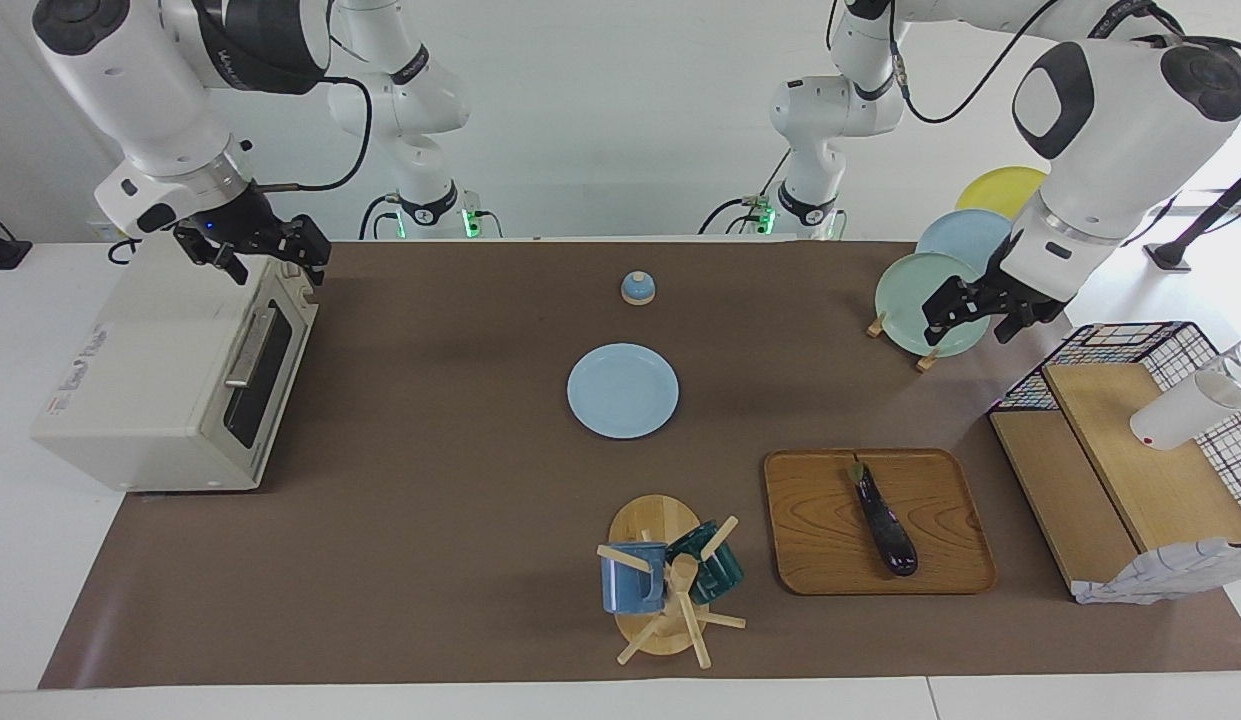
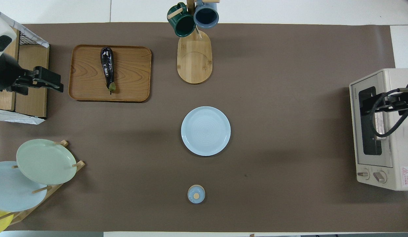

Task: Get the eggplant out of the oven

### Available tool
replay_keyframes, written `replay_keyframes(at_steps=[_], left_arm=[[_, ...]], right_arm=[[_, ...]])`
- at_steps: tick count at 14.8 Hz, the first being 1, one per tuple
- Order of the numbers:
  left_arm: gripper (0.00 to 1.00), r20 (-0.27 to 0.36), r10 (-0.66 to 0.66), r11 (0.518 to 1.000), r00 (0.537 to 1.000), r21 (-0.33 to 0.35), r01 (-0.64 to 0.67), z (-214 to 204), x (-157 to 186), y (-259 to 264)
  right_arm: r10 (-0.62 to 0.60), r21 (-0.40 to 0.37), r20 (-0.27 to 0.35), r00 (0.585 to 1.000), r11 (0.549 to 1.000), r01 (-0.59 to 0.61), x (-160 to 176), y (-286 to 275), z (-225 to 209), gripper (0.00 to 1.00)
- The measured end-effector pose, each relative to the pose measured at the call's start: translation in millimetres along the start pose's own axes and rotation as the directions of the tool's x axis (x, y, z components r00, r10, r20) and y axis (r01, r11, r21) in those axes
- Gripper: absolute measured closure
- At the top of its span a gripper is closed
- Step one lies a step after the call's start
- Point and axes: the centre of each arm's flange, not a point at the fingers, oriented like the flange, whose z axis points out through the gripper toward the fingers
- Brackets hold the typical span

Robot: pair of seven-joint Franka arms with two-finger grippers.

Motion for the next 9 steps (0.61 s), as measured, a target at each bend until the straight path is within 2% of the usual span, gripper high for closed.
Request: replay_keyframes(at_steps=[5,9], left_arm=[[0.00,0.055,-0.003,1.000,0.998,0.009,0.003,14,-35,-1],[0.00,0.056,0.005,1.000,0.998,0.011,-0.006,12,-45,3]], right_arm=[[0.000,0.000,0.000,1.000,1.000,0.000,0,0,0,0.00],[0.000,0.000,0.000,1.000,1.000,0.000,0,0,0,0.00]])
